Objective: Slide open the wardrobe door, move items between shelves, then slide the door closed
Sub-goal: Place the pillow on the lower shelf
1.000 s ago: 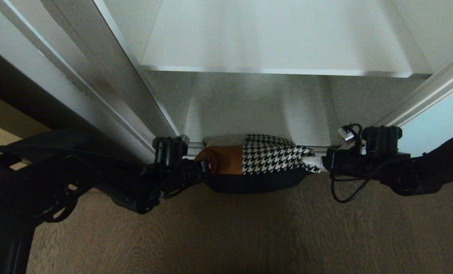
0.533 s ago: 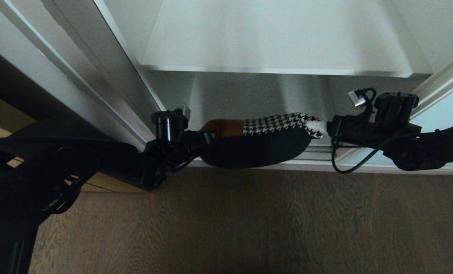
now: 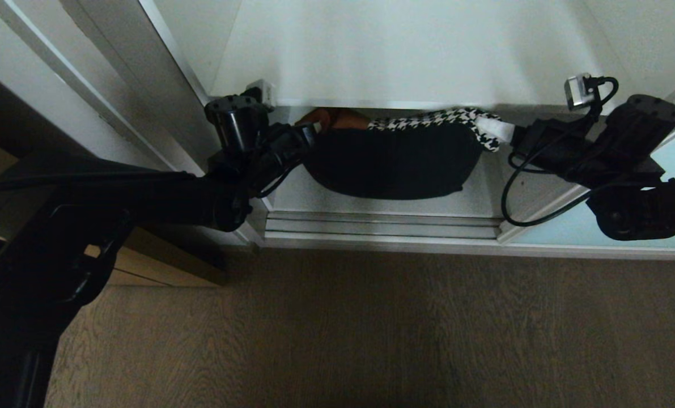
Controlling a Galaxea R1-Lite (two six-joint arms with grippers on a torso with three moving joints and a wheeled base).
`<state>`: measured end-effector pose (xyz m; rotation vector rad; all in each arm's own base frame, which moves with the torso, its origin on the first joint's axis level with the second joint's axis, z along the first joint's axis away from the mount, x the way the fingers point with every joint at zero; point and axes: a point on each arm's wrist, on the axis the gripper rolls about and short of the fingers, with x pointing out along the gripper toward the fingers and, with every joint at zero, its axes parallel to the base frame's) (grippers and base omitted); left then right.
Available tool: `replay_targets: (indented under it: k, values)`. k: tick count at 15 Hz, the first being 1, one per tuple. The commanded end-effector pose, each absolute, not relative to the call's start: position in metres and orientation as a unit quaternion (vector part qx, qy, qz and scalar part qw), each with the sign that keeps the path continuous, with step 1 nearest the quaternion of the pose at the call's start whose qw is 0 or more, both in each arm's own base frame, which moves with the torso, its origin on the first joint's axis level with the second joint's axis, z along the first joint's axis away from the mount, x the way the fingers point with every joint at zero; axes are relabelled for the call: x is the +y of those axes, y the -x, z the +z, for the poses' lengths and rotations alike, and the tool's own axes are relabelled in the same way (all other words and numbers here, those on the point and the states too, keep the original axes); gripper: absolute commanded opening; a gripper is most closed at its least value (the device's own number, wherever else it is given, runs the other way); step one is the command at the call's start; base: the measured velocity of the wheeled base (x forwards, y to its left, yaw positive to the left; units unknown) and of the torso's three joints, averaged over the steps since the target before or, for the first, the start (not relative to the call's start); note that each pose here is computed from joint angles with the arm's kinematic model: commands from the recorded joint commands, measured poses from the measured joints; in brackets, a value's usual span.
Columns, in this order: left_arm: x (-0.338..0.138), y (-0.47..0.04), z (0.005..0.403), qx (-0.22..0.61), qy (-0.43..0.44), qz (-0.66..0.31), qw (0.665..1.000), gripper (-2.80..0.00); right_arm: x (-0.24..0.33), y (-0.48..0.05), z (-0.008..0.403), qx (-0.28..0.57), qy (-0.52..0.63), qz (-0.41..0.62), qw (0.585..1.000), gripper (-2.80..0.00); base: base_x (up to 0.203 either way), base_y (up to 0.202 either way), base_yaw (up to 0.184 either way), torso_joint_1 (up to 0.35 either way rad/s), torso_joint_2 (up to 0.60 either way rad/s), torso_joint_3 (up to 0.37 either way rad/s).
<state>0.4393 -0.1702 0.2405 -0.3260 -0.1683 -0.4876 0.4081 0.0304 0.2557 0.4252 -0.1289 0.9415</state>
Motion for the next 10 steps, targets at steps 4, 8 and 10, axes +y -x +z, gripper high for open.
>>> replay_targets:
  k: [4,8,10]
  values:
    - [-0.172,-0.486,0.132,0.017,0.151,-0.212,0.965,-2.8,0.024,-0.458,0.154,0.037,-0.247,0.429,0.868,-2.8,0.0,0.0,0.0,0.0,0.0,0.0]
    - [-0.165,-0.504,0.026,0.158,0.136,-0.176,0.962,-2.8,0.018,-0.497,0.075,0.17,-0.309,0.366,0.861,-2.8,0.0,0.0,0.0,0.0,0.0,0.0]
    - [-0.164,-0.504,0.016,0.205,0.128,-0.164,0.957,-2.8,0.016,-0.505,0.071,0.222,-0.323,0.317,0.864,-2.8,0.0,0.0,0.0,0.0,0.0,0.0]
